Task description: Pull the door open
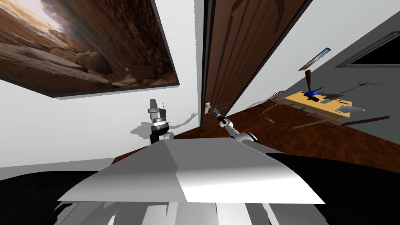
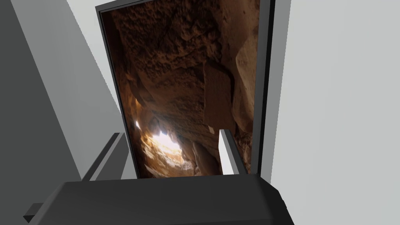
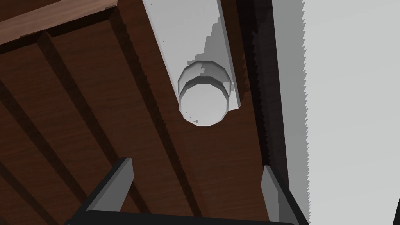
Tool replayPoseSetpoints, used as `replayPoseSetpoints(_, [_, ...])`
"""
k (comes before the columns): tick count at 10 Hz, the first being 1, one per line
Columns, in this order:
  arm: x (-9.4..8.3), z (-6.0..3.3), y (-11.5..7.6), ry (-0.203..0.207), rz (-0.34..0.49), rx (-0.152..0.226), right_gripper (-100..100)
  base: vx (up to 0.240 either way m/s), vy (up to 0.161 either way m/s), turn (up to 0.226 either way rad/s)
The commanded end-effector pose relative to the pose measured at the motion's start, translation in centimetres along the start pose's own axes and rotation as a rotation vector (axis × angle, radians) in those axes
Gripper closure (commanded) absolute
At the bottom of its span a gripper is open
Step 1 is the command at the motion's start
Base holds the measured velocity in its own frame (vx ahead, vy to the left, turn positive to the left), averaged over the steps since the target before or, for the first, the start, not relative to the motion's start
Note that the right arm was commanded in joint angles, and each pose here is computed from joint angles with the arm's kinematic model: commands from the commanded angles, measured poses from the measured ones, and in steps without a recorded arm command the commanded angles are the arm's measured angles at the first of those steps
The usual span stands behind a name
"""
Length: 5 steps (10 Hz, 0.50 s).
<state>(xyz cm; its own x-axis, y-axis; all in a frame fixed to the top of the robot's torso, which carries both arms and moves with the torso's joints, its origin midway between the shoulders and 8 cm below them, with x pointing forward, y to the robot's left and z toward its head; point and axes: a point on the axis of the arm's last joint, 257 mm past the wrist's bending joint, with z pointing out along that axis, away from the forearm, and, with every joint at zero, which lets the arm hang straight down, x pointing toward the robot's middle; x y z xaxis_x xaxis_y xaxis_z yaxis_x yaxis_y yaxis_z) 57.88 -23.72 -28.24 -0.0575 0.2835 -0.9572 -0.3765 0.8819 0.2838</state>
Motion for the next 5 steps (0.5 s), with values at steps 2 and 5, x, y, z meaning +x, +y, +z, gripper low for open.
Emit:
replayPoseSetpoints(2, [0.22,-0.02,-0.56,0.014,-0.086,0.008,-100,-0.059,-0.006,0.014])
replayPoseSetpoints(5, [0.45,-0.04,-1.05,0.028,-0.170,0.015,-100,-0.062,-0.004,0.010])
